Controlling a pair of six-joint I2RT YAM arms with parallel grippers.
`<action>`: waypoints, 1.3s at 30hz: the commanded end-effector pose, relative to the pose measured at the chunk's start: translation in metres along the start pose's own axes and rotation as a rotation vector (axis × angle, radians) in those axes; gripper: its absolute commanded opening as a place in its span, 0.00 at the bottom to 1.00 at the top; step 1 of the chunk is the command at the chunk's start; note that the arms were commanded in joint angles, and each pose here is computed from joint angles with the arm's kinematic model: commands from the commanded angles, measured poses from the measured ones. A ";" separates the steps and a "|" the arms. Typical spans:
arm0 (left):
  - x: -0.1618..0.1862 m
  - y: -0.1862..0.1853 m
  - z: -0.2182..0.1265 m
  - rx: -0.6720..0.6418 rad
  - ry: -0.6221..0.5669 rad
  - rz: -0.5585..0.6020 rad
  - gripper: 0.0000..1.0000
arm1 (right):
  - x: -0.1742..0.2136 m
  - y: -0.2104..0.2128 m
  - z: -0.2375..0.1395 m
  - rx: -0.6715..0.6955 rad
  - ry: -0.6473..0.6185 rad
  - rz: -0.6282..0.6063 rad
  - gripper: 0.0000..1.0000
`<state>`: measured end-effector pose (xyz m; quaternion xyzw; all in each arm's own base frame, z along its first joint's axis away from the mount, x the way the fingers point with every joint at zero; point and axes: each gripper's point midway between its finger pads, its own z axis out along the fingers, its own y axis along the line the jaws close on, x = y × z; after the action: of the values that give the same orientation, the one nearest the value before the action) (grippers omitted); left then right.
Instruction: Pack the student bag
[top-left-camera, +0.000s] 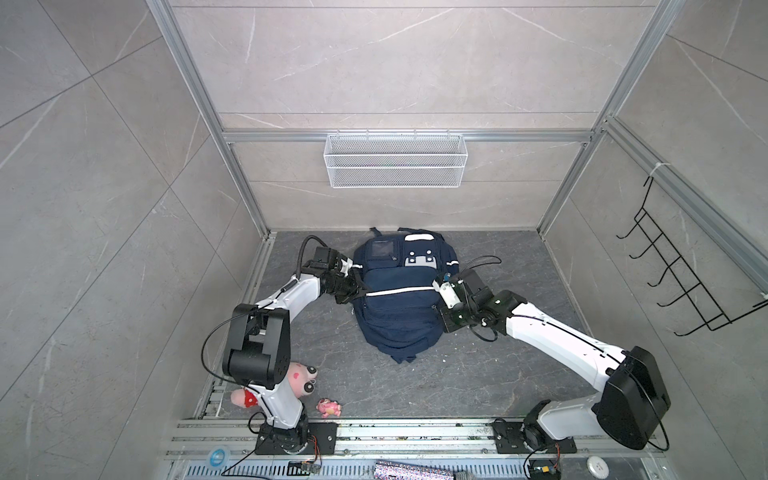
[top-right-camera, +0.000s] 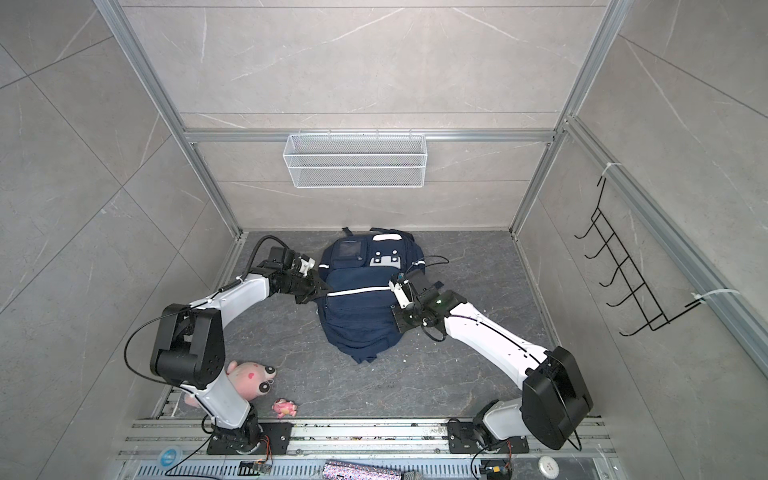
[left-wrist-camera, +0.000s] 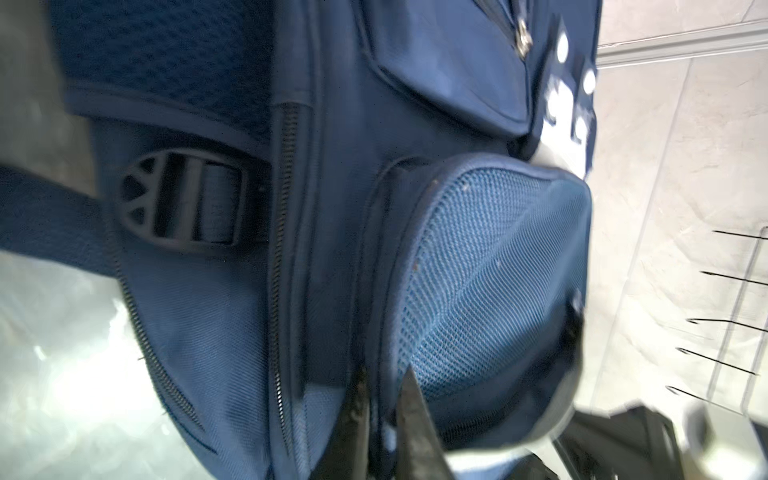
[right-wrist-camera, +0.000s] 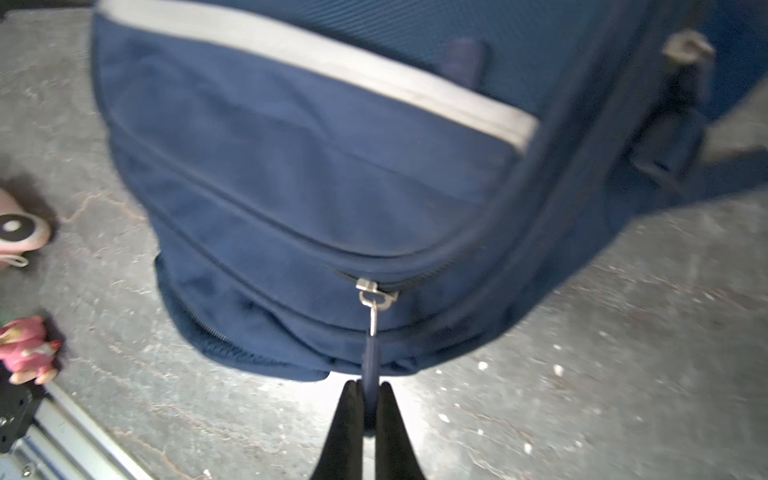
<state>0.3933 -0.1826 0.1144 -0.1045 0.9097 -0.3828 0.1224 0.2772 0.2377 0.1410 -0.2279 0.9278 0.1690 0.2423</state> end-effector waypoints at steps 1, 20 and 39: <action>-0.029 -0.011 -0.011 0.013 -0.090 0.047 0.51 | -0.005 0.021 0.002 -0.089 -0.023 0.057 0.00; 0.075 -0.064 -0.027 0.143 -0.059 -0.096 0.80 | -0.032 0.059 0.023 -0.220 -0.046 0.045 0.00; 0.061 -0.071 0.027 0.142 -0.003 -0.151 0.08 | -0.031 0.065 0.020 -0.209 -0.050 0.004 0.00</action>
<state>0.3328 -0.2572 0.1179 -0.1890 0.8809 -0.4291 0.0639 0.2789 0.2989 0.1367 -0.2246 0.9154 0.2479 0.2240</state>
